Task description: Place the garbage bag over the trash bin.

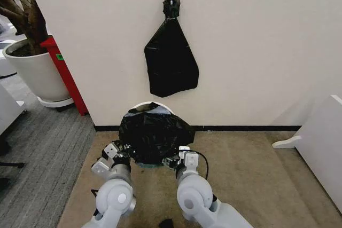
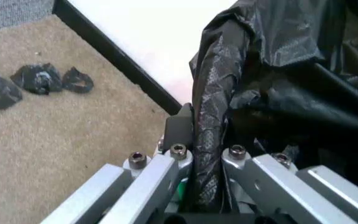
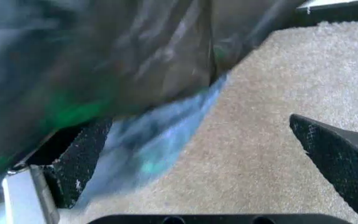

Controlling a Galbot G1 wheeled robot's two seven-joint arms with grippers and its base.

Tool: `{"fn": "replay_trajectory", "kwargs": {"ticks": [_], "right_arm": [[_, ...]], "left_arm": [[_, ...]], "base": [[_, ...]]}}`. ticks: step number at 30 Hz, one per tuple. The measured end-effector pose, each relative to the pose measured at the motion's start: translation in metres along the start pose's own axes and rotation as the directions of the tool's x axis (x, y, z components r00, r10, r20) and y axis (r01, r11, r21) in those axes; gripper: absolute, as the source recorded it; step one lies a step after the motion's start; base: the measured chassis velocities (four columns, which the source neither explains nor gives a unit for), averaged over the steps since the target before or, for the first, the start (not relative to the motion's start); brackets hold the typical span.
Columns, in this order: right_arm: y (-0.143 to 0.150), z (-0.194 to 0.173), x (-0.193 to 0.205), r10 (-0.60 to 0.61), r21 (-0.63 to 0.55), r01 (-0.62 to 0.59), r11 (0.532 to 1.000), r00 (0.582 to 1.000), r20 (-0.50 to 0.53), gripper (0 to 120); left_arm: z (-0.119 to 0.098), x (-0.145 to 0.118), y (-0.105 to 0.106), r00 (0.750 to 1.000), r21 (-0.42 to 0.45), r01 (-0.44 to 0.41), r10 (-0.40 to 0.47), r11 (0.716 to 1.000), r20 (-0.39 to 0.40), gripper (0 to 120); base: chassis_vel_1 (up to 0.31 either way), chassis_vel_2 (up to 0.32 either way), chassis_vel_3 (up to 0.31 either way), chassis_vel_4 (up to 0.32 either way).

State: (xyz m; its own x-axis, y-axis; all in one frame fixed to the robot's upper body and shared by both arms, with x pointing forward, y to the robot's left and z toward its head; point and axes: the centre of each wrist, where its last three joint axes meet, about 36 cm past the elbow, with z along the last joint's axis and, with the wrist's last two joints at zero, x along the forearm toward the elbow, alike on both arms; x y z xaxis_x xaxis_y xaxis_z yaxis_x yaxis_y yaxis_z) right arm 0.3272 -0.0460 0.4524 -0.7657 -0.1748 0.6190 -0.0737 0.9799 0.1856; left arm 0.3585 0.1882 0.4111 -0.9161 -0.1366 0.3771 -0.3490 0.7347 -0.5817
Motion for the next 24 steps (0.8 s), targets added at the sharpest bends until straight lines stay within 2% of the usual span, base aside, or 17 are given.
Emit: {"fn": "replay_trajectory", "kwargs": {"ticks": [6, 8, 10, 12, 13, 15, 16, 18, 21, 22, 23, 24], "right_arm": [[-0.002, 0.003, 0.037, -0.061, 0.018, 0.061, 0.998, 0.998, 0.009, 100], [-0.006, 0.005, 0.051, -0.08, 0.045, 0.078, 0.996, 0.996, 0.046, 100], [-0.011, 0.005, 0.055, -0.085, 0.082, 0.076, 0.994, 0.99, 0.116, 100], [-0.025, 0.003, 0.052, -0.112, 0.177, 0.063, 0.982, 0.953, 0.281, 100], [-0.025, 0.003, 0.052, -0.112, 0.177, 0.063, 0.982, 0.953, 0.281, 100], [-0.037, -0.008, 0.04, -0.142, 0.281, 0.026, 0.959, 0.905, 0.401, 100], [-0.041, -0.011, 0.036, -0.148, 0.313, 0.009, 0.95, 0.893, 0.425, 100], [-0.048, -0.017, 0.021, -0.165, 0.397, -0.048, 0.916, 0.859, 0.484, 100], [-0.062, -0.02, -0.017, -0.221, 0.573, -0.212, 0.792, 0.775, 0.592, 100], [-0.062, -0.02, -0.017, -0.221, 0.573, -0.212, 0.792, 0.775, 0.592, 100], [-0.066, -0.021, -0.028, -0.25, 0.62, -0.259, 0.74, 0.75, 0.612, 100], [-0.067, -0.022, -0.031, -0.258, 0.632, -0.27, 0.727, 0.745, 0.615, 100]], "left_arm": [[0.003, -0.015, 0.004, 1.0, -0.006, 0.014, -0.014, 1.0, 0.005, 2], [0.005, -0.017, 0.003, 1.0, -0.008, 0.013, -0.013, 1.0, 0.003, 2], [0.008, -0.016, 0.004, 1.0, -0.019, 0.007, -0.007, 1.0, -0.002, 2], [0.015, -0.009, 0.006, 1.0, -0.063, -0.006, 0.004, 0.998, -0.018, 2], [0.015, -0.009, 0.006, 1.0, -0.063, -0.006, 0.004, 0.998, -0.018, 2], [0.022, -0.003, 0.009, 0.999, -0.106, -0.017, 0.013, 0.994, -0.039, 2], [0.024, 0.0, 0.01, 0.999, -0.12, -0.02, 0.015, 0.993, -0.047, 2], [0.028, 0.004, 0.012, 0.998, -0.148, -0.024, 0.014, 0.989, -0.068, 2], [0.033, 0.012, 0.013, 0.994, -0.188, -0.031, 0.01, 0.982, -0.112, 2], [0.033, 0.012, 0.013, 0.994, -0.188, -0.031, 0.01, 0.982, -0.112, 2], [0.035, 0.015, 0.013, 0.992, -0.198, -0.034, 0.009, 0.98, -0.124, 2], [0.035, 0.016, 0.013, 0.992, -0.2, -0.034, 0.009, 0.979, -0.126, 2]], "base": [[0.0, 0.0, 0.0, 0.0], [0.0, 0.0, 0.0, 0.0], [0.0, 0.0, 0.0, 0.0], [0.0, 0.0, 0.0, 0.0], [0.0, 0.0, 0.0, 0.0], [0.0, 0.0, 0.0, 0.0], [0.0, 0.0, 0.0, 0.0], [0.0, 0.0, 0.0, 0.0], [0.0, 0.0, 0.0, 0.0], [0.0, 0.0, 0.0, 0.0], [0.0, 0.0, 0.0, 0.0], [0.0, 0.0, 0.0, 0.0]]}}
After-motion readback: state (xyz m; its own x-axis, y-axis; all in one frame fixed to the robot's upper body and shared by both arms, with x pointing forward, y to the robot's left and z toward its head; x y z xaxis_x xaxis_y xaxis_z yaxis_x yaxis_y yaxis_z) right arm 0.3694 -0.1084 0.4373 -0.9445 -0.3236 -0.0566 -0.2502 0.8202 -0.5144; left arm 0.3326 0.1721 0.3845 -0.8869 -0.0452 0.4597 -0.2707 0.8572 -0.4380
